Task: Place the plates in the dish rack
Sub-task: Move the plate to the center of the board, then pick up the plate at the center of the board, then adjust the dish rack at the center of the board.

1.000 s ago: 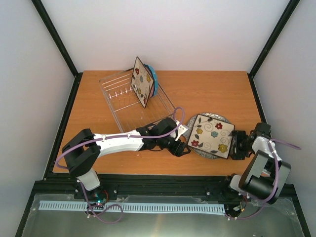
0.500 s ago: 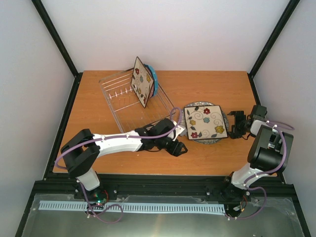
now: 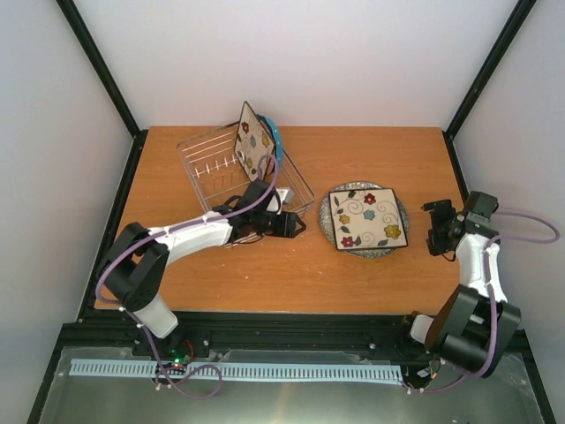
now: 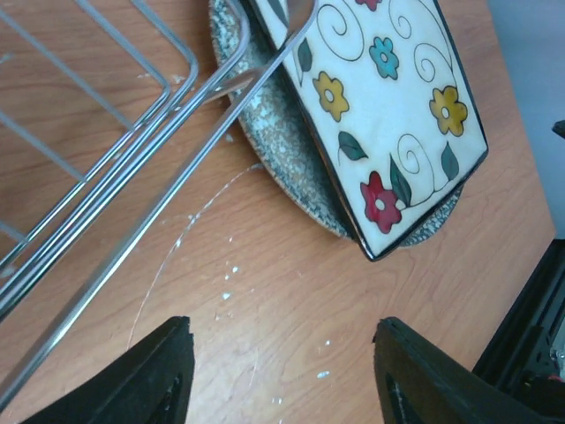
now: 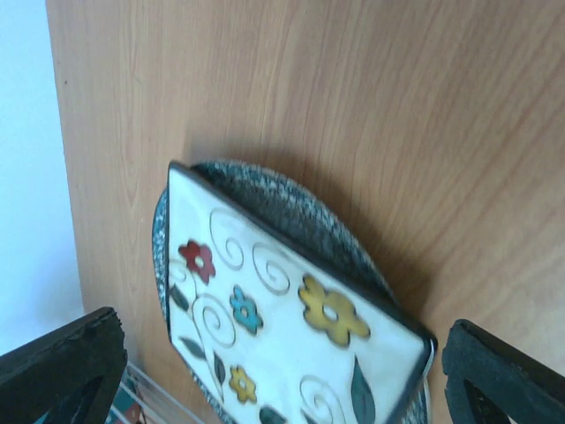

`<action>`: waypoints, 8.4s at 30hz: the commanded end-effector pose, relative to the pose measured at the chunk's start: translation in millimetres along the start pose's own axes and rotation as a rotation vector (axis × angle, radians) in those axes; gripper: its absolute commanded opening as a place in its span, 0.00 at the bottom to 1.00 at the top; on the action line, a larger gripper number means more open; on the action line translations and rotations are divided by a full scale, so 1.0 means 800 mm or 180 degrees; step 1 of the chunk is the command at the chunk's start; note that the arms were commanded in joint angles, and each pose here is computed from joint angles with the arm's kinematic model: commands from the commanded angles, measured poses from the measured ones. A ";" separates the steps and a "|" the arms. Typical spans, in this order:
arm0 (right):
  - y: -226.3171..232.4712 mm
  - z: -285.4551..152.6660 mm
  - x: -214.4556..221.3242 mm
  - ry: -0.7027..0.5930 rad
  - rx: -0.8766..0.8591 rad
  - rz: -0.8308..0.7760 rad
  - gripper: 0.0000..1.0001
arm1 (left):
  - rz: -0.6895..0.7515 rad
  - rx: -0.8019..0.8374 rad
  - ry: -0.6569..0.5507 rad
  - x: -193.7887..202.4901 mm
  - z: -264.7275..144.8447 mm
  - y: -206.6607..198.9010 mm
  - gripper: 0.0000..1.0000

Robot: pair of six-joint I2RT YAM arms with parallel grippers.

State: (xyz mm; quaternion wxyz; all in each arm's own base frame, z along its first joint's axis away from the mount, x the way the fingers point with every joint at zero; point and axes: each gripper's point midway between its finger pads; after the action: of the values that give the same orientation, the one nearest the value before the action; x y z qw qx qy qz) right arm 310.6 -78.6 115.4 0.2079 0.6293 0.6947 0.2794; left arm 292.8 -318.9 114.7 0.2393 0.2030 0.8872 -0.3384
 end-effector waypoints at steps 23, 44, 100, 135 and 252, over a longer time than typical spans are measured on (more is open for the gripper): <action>-0.053 0.014 0.151 0.0637 0.0161 -0.0102 0.55 | 0.0261 0.0405 -0.0093 -0.047 0.010 -0.099 0.35; -0.068 0.058 0.159 0.0660 0.0250 -0.0044 0.58 | 0.0186 0.0213 -0.0145 -0.060 -0.005 -0.075 0.35; -0.116 0.090 0.169 0.0271 -0.0132 0.0347 0.75 | 0.0362 0.0174 -0.0621 -0.091 -0.087 -0.065 0.65; -0.141 0.115 0.156 0.0083 0.0112 0.0477 0.03 | 0.0348 0.0111 -0.0646 -0.096 -0.103 -0.052 0.69; 0.337 -0.178 0.291 0.0657 -0.3240 -0.2479 0.03 | -0.1441 -0.1816 -0.1675 -0.141 -0.363 0.291 0.99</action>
State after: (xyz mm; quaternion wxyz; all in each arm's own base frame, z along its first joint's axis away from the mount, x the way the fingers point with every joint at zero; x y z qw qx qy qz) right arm 397.0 123.4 292.1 0.3740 0.2404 0.7539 0.4837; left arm 418.6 4.4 254.5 0.4305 -0.1492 0.8714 -0.1817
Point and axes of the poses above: each gripper's point midway between its finger pads, its own z axis out along the fingers, its own y axis along the line the jaws close on, x = y × z, and after that the axes turned 9 degrees about z, right-handed
